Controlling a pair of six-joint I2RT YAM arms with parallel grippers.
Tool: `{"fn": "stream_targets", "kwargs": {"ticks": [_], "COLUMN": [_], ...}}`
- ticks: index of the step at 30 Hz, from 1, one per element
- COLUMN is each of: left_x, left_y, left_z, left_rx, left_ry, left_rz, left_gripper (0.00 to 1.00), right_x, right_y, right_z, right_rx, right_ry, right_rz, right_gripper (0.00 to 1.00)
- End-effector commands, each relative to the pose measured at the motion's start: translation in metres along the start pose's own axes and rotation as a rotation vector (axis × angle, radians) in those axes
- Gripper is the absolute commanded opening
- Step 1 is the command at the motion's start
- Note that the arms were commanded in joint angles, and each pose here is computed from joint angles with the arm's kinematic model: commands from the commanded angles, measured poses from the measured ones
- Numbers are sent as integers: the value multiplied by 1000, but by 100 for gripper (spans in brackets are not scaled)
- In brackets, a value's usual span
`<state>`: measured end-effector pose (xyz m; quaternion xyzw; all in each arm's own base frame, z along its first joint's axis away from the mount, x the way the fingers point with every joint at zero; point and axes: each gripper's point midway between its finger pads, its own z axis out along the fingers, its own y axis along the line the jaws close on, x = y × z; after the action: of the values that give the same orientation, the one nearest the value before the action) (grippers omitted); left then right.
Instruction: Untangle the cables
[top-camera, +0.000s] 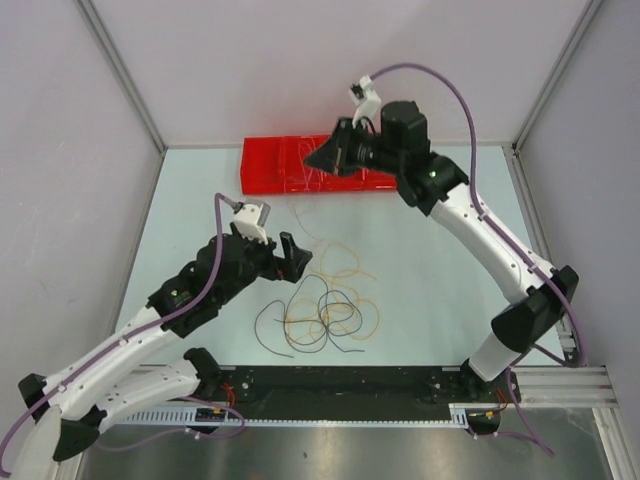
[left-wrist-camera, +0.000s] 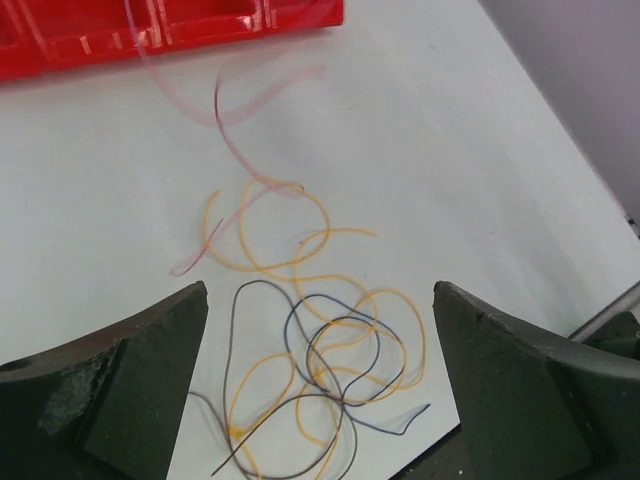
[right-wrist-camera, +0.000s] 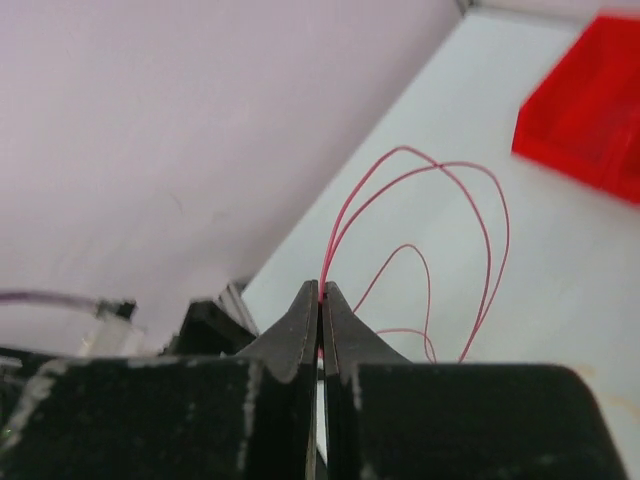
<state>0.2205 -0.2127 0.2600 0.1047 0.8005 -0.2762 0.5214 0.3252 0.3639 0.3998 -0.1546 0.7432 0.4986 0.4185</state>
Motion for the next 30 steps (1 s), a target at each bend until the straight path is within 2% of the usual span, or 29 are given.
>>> {"fn": "stream_targets", "kwargs": {"ticks": [1, 5, 6, 7, 9, 14, 25, 28, 30], "left_x": [-8, -5, -4, 0, 3, 9, 14, 15, 15], "left_y": [30, 54, 59, 66, 79, 82, 88, 88, 89], "left_z": [-28, -52, -57, -63, -68, -72, -60, -60, -60], "left_rx": [-156, -254, -274, -295, -344, -346, -399, -400, -403], "left_ry": [-4, -16, -19, -16, -28, -33, 20, 24, 22], "left_rz": [-9, 9, 15, 30, 47, 39, 88, 90, 89], "left_gripper": [100, 100, 100, 100, 100, 100, 100, 100, 100], "right_x": [-57, -112, -140, -144, -164, -214, -263, -277, -280], "right_y": [13, 23, 45, 38, 52, 70, 97, 87, 63], "right_z": [1, -1, -16, -6, -12, -40, -79, -85, -74], "right_rx": [12, -12, -56, -62, -126, -216, -225, -154, -91], "right_ry": [-94, -194, -269, -270, -324, -505, -771, -841, -846], "right_rz": [-106, -130, -152, -144, -156, -179, -427, -490, -511], "right_gripper": [0, 0, 0, 0, 0, 0, 0, 0, 0]}}
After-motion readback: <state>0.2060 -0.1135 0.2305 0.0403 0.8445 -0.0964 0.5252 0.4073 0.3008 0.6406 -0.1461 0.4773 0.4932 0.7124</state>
